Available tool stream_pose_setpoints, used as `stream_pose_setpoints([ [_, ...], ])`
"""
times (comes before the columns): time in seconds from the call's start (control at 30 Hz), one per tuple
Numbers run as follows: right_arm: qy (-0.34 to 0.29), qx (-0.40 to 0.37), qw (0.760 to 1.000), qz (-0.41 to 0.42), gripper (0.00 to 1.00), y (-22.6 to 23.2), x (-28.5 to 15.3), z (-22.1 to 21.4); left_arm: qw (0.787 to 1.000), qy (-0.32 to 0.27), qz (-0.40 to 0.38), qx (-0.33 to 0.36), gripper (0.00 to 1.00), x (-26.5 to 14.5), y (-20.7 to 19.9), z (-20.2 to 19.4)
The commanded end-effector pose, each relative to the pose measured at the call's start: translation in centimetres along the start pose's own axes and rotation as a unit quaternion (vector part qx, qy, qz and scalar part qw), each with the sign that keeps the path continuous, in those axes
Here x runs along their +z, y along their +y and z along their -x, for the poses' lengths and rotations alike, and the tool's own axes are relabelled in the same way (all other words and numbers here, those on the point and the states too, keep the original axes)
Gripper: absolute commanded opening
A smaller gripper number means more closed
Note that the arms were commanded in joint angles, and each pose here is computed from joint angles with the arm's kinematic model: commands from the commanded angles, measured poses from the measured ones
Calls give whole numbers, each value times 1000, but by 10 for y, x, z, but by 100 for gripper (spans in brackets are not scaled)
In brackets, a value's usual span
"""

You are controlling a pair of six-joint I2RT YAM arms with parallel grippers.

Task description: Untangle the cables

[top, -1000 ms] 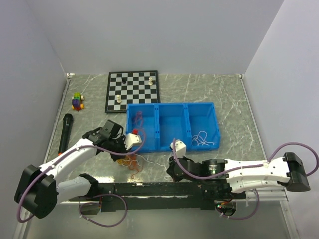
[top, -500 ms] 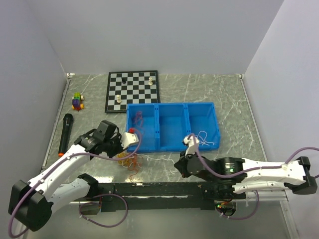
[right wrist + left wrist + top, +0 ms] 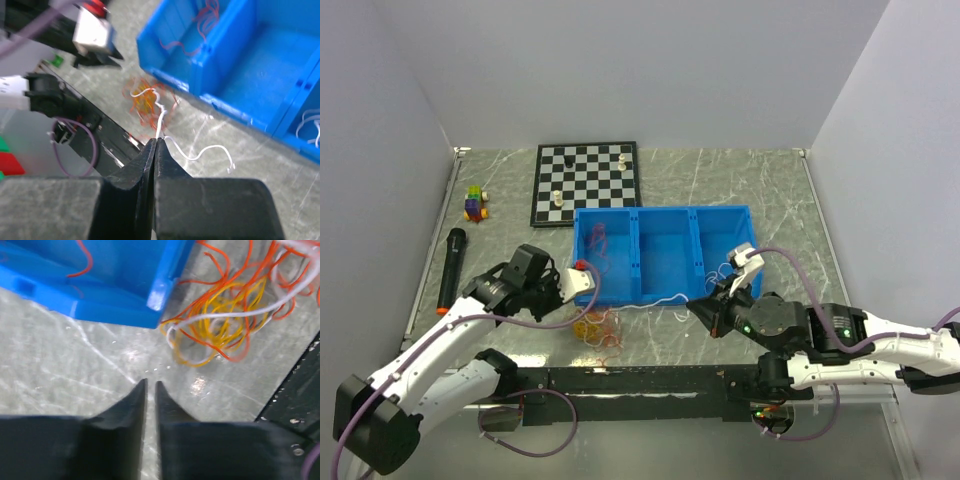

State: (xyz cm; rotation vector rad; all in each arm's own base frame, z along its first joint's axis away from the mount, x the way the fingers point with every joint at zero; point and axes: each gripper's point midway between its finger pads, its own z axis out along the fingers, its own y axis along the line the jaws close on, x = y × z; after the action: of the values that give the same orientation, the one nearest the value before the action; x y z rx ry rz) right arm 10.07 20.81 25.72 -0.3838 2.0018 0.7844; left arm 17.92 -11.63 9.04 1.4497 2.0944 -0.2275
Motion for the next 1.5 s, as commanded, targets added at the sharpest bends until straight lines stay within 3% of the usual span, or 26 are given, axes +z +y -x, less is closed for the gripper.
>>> stream_pose_setpoints([
  [0.0,-34,-23,999,15,0,10,-12,33,998,-34,-43,-14,42,8,-9,20],
  [0.1,-28,-33,999,6,0,9,-10,32,995,-66,-79,-11,64,9,-20,34],
  [0.3,-13,-26,999,-19,0,-3,-5,16,990,-77,-116,15,70,20,-37,40],
  [0.37,-11,-24,999,-26,0,-8,-7,13,990,-73,-118,18,77,27,-40,42],
  [0.73,24,-17,998,-64,0,-29,-6,-13,996,-66,-55,21,74,60,-17,89],
  [0.93,27,-6,998,-57,0,-30,-5,-21,995,-57,-74,18,57,68,-28,87],
  [1.13,20,-4,998,-51,0,-32,-10,-17,993,-48,-103,16,27,66,-43,84],
  [1.27,8,3,999,-42,0,-32,-15,-10,993,-45,-111,21,2,63,-51,82],
  [1.47,-22,17,1000,-8,0,-28,-29,10,994,-48,-99,29,1,44,-46,87],
])
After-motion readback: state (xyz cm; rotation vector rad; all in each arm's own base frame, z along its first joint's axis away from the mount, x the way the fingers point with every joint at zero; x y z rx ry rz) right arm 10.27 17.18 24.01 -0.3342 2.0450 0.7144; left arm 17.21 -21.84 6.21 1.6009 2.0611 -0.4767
